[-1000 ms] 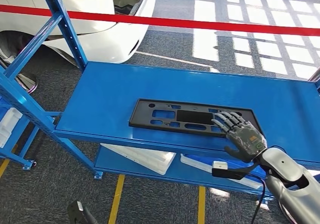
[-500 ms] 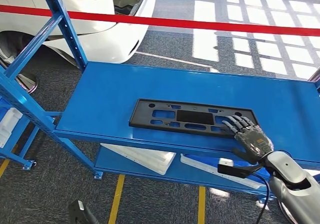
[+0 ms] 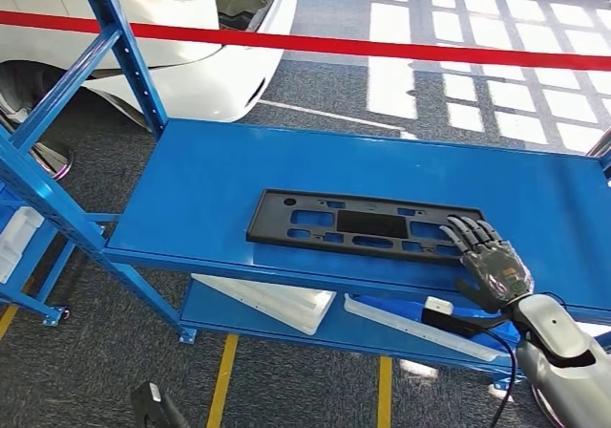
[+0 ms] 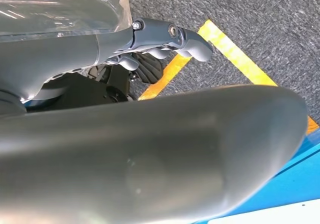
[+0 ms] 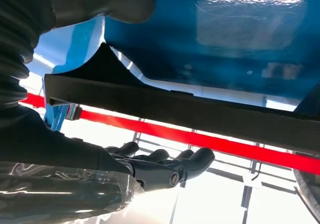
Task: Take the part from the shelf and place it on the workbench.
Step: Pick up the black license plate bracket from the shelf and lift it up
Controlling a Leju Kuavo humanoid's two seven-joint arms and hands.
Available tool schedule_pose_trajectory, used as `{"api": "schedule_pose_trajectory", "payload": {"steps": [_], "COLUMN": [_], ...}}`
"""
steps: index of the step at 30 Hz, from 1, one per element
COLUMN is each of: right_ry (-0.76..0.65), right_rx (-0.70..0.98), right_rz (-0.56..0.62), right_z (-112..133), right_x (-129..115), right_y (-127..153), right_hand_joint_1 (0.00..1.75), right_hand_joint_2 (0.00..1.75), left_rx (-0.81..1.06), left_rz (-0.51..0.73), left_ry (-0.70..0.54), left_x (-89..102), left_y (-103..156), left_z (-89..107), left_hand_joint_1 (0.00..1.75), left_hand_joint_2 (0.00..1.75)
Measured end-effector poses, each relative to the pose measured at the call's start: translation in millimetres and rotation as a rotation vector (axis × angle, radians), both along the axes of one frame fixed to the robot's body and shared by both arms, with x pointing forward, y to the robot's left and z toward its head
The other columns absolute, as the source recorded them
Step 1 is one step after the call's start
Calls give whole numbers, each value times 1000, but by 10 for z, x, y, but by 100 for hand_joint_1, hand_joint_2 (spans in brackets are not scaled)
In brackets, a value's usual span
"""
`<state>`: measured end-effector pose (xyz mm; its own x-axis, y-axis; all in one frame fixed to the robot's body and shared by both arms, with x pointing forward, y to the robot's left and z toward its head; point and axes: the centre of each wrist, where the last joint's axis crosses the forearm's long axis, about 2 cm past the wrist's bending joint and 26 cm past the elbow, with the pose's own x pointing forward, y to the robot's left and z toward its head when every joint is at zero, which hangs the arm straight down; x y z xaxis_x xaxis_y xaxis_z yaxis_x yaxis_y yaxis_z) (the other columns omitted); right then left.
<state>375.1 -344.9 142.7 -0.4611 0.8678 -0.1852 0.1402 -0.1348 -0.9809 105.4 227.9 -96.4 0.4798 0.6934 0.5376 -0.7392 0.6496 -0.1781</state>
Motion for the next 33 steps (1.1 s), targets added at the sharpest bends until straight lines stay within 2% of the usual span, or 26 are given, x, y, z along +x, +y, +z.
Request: {"api": "schedule_pose_trajectory", "payload": {"steps": [11,33], "right_ry": [2,50], "right_rx": [22,22], "right_rz": [-4,-23], "right_z": [-67,-92], "right_x": [20,247], "right_y": [7,174], "right_hand_joint_1": [0,0], "right_hand_joint_2": [175,175], "left_rx": [-1,-10], "left_rz": [-10,-30], "left_ry": [-6,-13], "left_x": [15,48], "left_y": [-4,-12], "left_z": [4,13], "left_hand_joint_1": [0,0], "left_hand_joint_2": [0,0]}}
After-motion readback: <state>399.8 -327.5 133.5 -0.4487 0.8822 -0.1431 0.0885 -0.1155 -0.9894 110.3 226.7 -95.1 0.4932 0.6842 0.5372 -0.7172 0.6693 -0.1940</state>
